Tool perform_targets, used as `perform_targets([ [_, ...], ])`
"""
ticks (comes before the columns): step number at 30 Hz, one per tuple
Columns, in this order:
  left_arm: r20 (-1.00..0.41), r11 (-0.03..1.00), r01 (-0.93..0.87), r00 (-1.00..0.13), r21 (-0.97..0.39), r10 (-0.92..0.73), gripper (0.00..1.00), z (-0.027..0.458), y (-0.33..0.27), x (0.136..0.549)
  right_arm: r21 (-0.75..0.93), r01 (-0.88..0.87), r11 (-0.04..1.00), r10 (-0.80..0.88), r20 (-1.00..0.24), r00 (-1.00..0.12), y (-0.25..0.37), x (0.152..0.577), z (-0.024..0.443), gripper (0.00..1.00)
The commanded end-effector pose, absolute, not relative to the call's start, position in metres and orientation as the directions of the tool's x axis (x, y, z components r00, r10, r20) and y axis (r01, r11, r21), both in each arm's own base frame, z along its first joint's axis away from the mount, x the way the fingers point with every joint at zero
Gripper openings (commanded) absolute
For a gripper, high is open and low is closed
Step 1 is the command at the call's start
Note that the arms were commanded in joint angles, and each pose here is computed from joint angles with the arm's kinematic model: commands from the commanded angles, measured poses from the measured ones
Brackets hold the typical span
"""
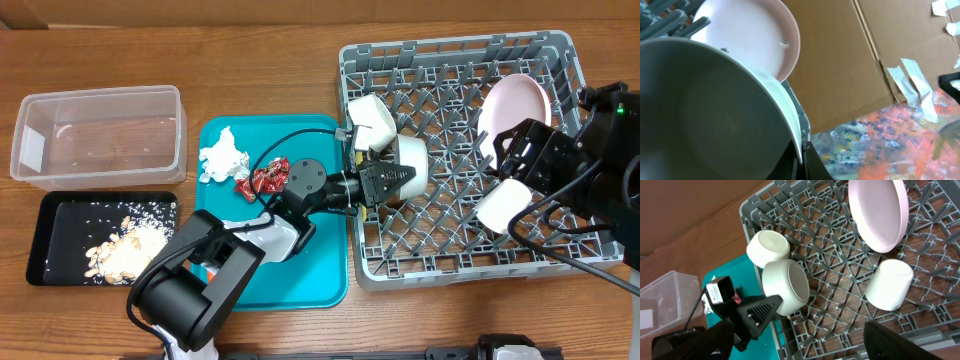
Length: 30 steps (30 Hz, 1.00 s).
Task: Sort waste into correct bins and load items into the dishwasher rack
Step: 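Lower the bowl into the rack and open the left gripper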
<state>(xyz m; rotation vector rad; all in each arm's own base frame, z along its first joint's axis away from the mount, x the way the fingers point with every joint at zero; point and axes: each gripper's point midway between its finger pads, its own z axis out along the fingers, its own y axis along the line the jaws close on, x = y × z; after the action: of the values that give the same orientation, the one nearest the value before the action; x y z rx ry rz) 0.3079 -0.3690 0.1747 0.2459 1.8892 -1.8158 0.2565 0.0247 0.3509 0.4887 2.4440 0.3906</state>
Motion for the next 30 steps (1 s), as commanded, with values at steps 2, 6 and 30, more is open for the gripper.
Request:
perform_targets([
  [2,-0.463,0.116,0.449,-0.869,-0.886,-0.174,0.04,0.161,-0.370,0.303,0.369,0.262,0.892,0.432,-0.518,-0.739,0.020,0.255,0.352,0.86],
  [6,-0.469,0.110,0.456,-0.865,-0.883,-0.177,0.04,0.163,-0.370,0.303,0.369,0.263,0.891,0.432,-0.518,-0.738,0.020,0.256,0.352,0.86],
  [30,-0.397,0.048,0.396,-0.897,-0.917,-0.193,0.04,0.176,-0.363,0.305,0.362,0.269,0.893,0.432,-0.522,-0.736,0.018,0.256,0.351,0.87],
])
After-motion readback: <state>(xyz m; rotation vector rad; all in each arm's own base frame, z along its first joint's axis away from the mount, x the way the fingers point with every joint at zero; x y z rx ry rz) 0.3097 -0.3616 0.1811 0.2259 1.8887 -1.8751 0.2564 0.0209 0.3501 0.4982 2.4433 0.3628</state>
